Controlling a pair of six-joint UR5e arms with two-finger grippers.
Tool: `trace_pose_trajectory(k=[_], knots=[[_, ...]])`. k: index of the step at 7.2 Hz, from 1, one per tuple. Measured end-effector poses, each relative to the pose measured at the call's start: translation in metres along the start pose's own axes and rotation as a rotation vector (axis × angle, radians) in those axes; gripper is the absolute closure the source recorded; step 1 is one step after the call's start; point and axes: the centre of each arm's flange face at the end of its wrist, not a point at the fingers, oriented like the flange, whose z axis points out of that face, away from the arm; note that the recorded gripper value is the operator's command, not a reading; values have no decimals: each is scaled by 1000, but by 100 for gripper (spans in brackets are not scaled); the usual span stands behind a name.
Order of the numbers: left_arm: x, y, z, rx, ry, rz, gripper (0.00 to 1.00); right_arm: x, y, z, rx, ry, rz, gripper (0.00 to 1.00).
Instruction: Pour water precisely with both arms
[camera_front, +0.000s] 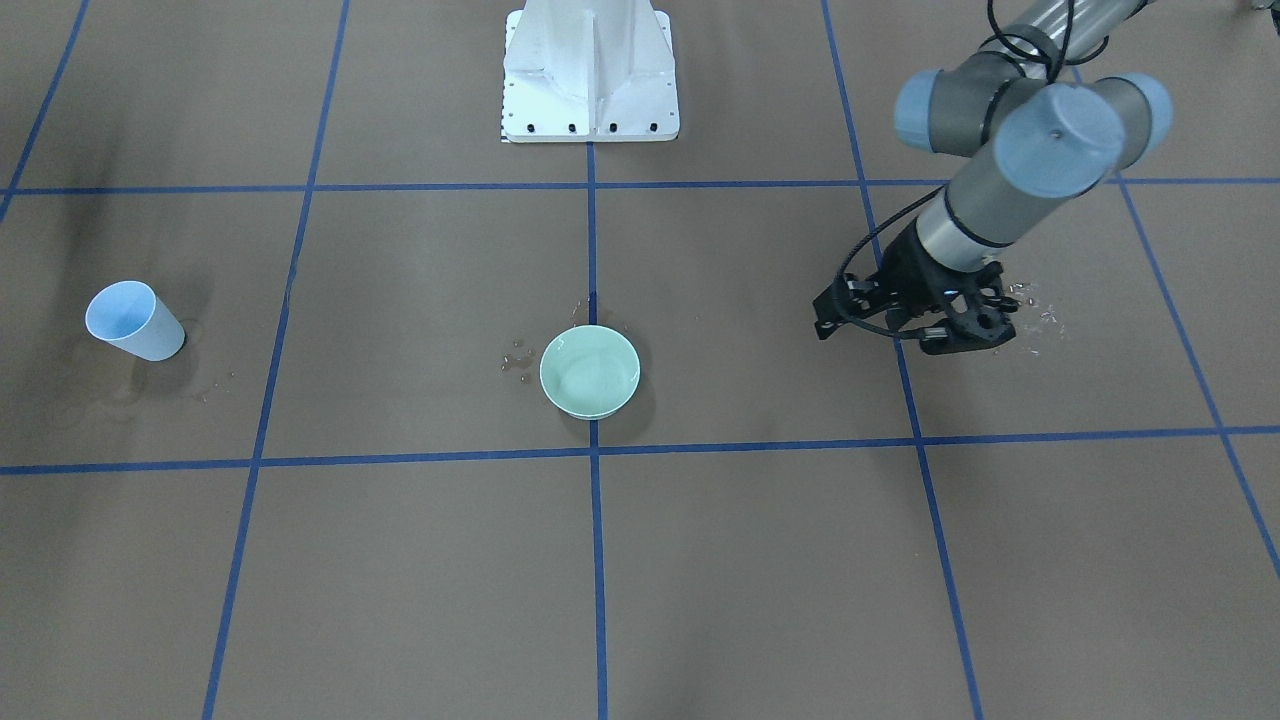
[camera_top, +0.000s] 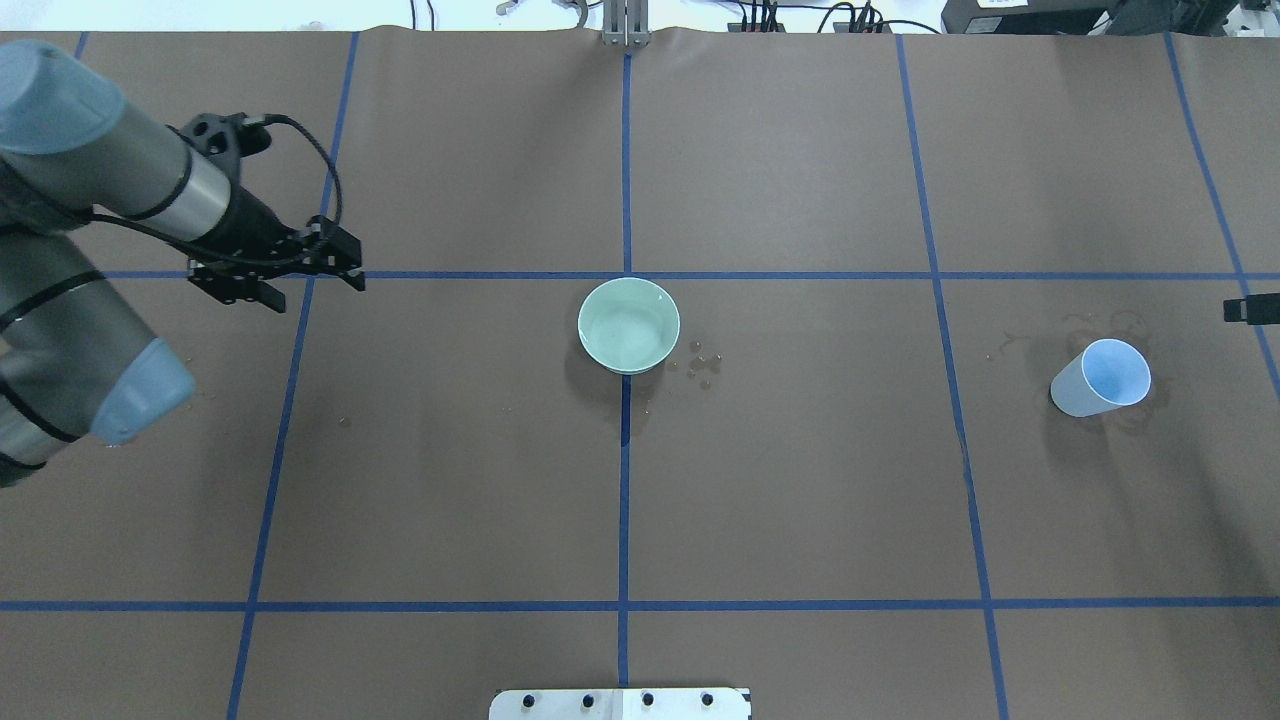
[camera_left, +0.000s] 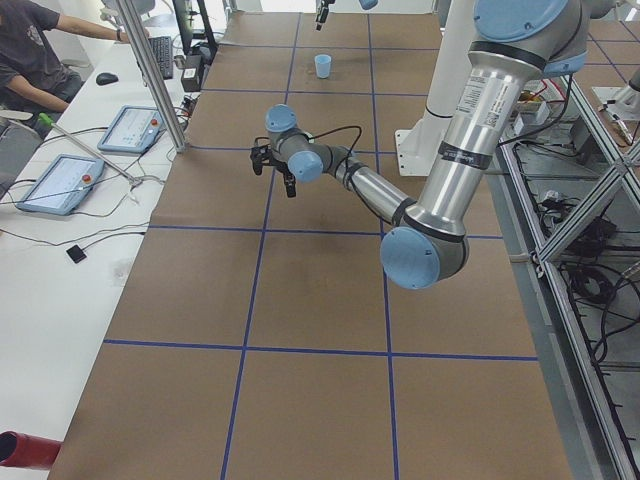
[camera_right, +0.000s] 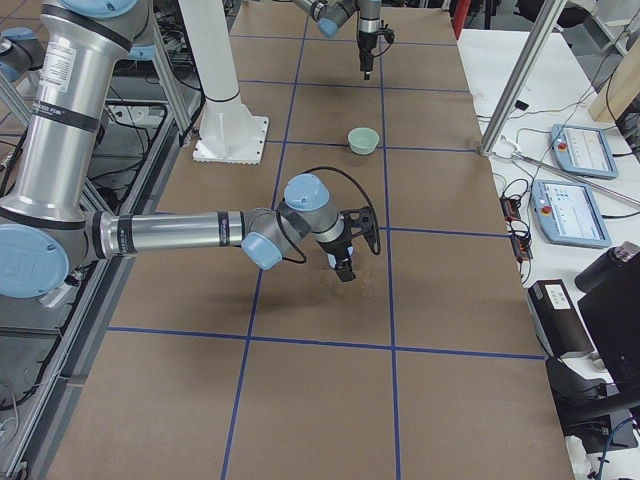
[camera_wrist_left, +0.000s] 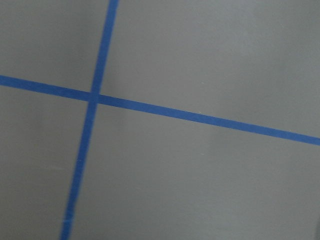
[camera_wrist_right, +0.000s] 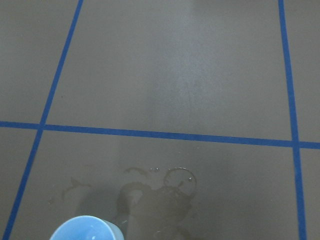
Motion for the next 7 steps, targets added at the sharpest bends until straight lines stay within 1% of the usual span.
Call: trace_pose_trajectory(k=[1, 2, 4, 5, 6, 7], knots=[[54, 4, 19, -13, -22, 14, 0, 19, -1, -11, -38, -10, -43, 1], [104, 12, 41, -27, -37, 23, 0, 36, 0, -22, -70, -26, -66, 1], [155, 37, 78, -23, -62, 54, 1, 52, 4, -32, -107, -56, -93, 1], [166, 43, 93, -17, -59, 62, 11, 55, 5, -32, -114, -61, -98, 1], [170, 43, 105, -14, -48, 59, 63, 56, 6, -32, -118, -63, -99, 1], [172, 42, 113, -11, -37, 55, 100, 57, 6, -32, -120, -64, -99, 1]])
